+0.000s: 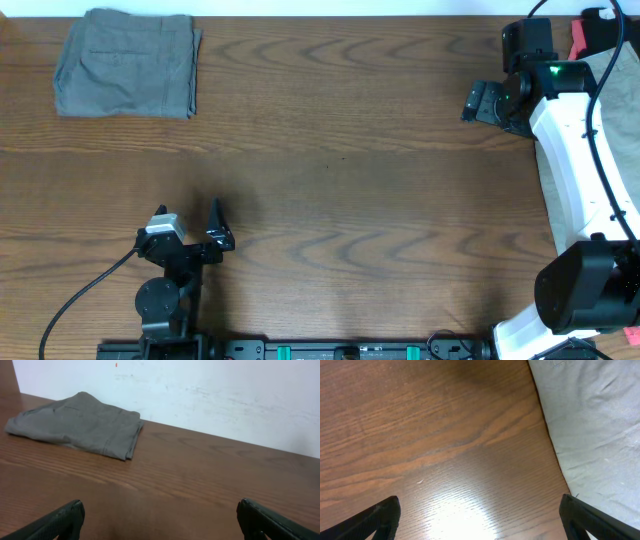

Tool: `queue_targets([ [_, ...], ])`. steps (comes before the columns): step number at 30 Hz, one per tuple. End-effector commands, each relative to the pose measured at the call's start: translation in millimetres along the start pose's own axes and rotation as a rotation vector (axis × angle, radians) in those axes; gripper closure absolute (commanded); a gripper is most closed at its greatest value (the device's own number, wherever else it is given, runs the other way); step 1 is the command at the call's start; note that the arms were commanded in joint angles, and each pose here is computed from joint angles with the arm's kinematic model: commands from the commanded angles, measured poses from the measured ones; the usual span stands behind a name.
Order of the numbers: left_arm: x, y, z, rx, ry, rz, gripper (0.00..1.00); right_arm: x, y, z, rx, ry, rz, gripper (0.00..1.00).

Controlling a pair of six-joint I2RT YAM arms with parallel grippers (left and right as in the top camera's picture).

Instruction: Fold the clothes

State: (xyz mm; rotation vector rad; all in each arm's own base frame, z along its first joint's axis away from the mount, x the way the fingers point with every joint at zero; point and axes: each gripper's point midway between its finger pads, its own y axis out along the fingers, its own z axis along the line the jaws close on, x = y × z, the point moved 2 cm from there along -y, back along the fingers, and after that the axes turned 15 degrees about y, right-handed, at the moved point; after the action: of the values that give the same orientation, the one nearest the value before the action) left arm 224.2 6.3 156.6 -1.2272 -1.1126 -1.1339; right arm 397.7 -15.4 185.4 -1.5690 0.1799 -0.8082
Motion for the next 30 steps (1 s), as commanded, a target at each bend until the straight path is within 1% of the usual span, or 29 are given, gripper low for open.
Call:
queue_targets([
  [1,-14.9,1.8,-0.5,0.0,0.008,0.038,0.02,3.3,-5.4,1.7,0.0,0.007,-0.023,0.01],
  [14,-14.9,1.8,-0.5,0.0,0.008,0.038,0.02,2.0,-6.0,3.8,0.003,0.001,-0.023,0.01],
  [17,-14.9,1.8,-0.5,0.0,0.008,0.038,0.02,0.8,-15.4,7.8,0.022,-0.007,-0.04,0.01],
  [21,-14.9,1.8,-0.5,0.0,0.008,0.038,0.02,-1.9,-51.9,16.6,0.093,-0.025,-0.105,0.01],
  [27,-14.9,1.8,-0.5,0.0,0.008,0.038,0.02,-12.9,-133.1,21.7,0.256,-0.051,-0.245,0.01],
  [30,-14.9,1.8,-0.5,0.0,0.008,0.038,0.02,-21.4,-167.3,13.6,0.312,-0.087,-0.303,0.01],
])
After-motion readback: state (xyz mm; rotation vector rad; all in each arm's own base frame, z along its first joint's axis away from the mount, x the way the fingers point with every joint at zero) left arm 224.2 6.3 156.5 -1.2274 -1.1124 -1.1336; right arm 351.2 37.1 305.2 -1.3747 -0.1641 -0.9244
